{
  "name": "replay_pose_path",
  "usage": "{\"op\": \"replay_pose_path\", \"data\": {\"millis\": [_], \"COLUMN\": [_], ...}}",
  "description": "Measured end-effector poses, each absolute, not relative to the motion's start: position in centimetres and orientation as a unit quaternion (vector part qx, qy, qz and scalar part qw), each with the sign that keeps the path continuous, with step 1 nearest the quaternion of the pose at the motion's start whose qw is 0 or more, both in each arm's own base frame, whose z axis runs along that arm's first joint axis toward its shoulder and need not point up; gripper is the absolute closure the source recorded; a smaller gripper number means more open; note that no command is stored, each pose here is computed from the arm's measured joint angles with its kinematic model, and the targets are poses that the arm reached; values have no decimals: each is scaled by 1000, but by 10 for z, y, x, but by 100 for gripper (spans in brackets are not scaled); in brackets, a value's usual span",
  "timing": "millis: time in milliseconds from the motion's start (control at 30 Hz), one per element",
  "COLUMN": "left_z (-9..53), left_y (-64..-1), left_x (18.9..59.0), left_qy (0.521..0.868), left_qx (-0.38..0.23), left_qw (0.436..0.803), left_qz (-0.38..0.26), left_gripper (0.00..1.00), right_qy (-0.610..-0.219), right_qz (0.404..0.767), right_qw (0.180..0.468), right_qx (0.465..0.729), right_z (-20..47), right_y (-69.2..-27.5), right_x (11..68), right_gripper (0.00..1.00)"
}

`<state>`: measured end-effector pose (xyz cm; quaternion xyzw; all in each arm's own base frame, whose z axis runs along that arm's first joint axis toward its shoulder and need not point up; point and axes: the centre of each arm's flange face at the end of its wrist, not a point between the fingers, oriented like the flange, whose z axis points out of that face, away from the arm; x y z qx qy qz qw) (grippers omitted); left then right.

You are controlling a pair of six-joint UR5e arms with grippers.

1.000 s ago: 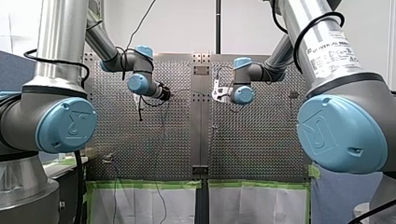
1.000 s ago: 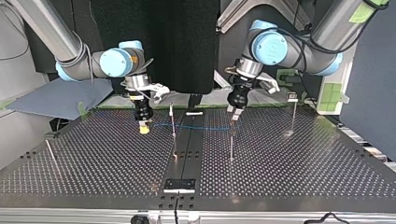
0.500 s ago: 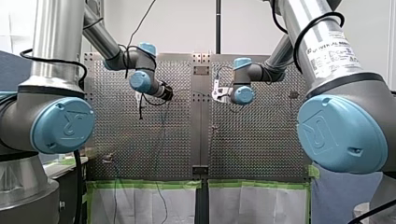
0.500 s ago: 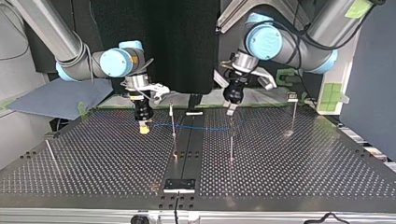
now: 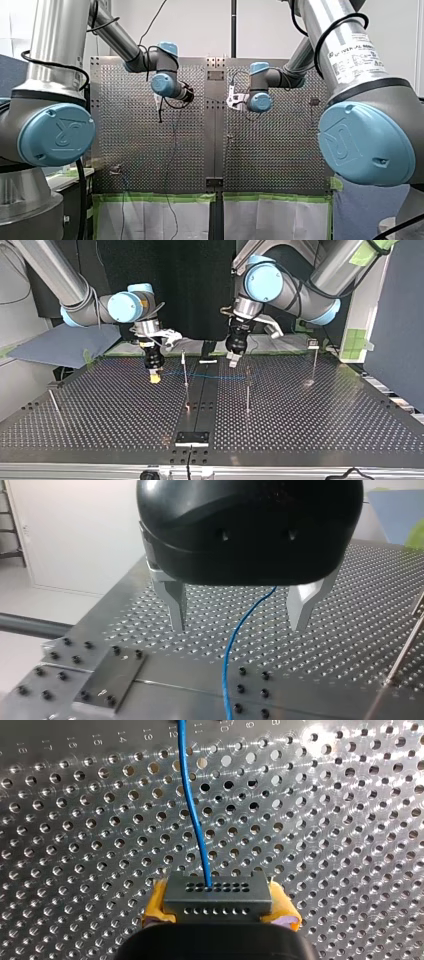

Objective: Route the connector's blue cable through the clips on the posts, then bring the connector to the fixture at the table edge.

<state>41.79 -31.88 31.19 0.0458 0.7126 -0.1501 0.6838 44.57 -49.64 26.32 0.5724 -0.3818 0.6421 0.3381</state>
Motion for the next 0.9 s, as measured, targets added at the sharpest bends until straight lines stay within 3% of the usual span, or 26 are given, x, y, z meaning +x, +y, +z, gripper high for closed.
{"op": "replay_pose_path", "data": {"millis": [467,900], "left_z": [316,288], "left_y": [-372,-377], "left_x": [429,454], "left_qy": [694,712], "left_qx": [51,29], "left_qw": [705,698], "left_qz": [-135,-73], "left_gripper": [0,0], "right_qy": [-382,-383], "right_qz": [641,638], "right_qw": [336,335], "right_qx": [575,578], "right_z": [261,260], "right_y": [-495,-494], "right_x": [447,448], "right_gripper": [100,100]}}
